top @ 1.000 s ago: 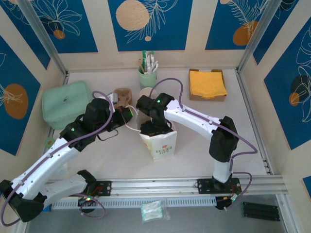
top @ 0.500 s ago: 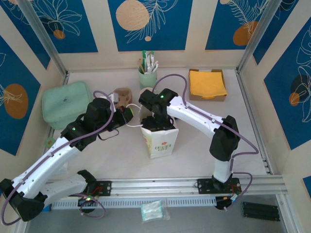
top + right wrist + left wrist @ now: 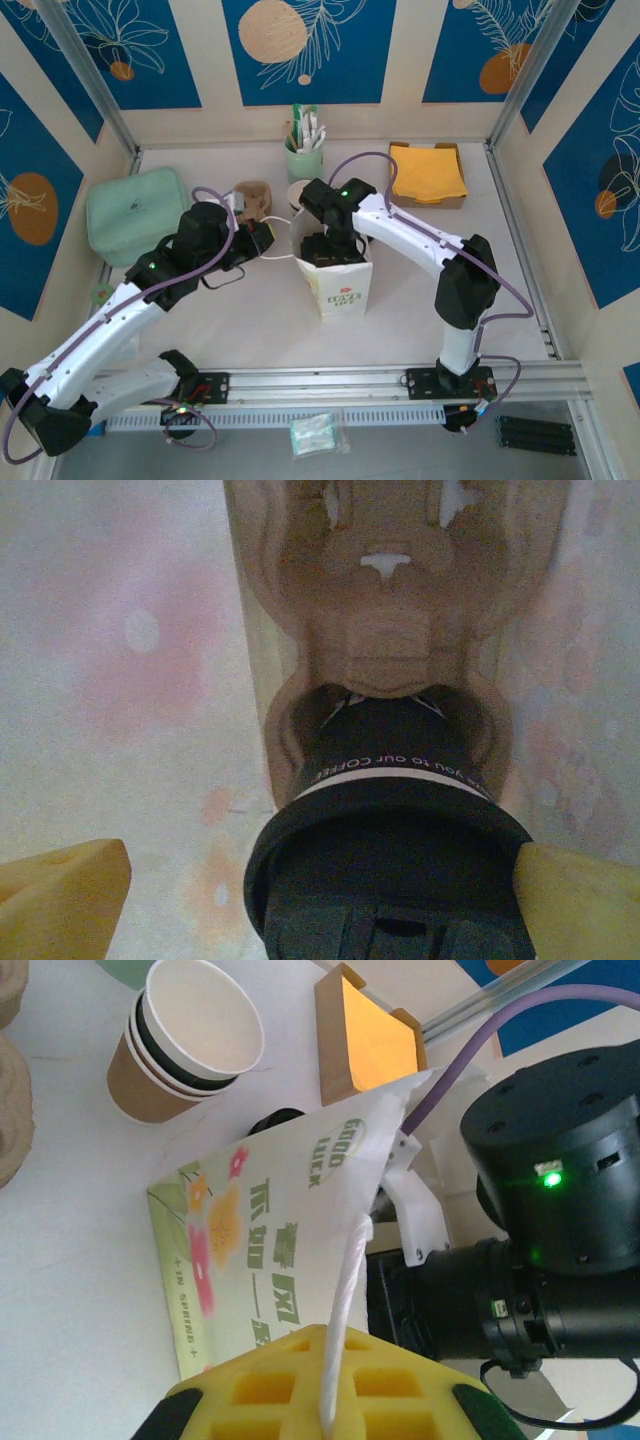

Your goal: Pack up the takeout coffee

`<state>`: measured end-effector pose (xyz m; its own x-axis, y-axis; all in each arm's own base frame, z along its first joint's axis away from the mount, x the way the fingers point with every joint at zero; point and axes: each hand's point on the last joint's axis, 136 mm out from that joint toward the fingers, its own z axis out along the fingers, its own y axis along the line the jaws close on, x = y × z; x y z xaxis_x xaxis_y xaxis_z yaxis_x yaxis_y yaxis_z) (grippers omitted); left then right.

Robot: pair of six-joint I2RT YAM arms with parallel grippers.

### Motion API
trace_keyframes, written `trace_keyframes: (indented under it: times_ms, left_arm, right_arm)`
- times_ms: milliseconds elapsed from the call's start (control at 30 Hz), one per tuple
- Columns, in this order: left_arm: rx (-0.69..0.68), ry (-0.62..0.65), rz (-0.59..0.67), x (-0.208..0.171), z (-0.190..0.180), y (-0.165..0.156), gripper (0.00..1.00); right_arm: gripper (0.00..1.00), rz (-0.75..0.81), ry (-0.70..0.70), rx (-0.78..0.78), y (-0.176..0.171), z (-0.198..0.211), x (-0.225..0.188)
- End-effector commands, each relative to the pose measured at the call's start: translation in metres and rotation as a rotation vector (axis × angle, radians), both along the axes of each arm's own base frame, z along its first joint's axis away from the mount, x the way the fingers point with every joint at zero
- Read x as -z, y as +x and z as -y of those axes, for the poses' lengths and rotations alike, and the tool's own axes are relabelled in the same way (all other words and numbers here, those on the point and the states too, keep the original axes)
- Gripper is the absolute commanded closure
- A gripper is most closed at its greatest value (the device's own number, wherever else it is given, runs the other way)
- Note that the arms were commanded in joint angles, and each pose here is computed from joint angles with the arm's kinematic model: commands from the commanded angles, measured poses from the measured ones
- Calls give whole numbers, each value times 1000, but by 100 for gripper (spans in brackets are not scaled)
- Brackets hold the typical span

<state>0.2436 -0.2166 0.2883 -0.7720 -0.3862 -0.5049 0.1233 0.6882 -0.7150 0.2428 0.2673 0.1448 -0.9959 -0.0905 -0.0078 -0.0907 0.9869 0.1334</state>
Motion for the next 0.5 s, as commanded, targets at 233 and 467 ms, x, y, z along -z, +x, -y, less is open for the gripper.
trace_keyframes:
  times_ms: [233, 467]
  left_arm:
    - [29, 4, 22, -4, 1, -5, 100]
    - [39, -10, 33, -11, 2, -7, 100]
  right_arm:
    - [1, 2, 86, -21, -8, -14, -20]
    - [1, 43, 62, -65, -12, -19, -34]
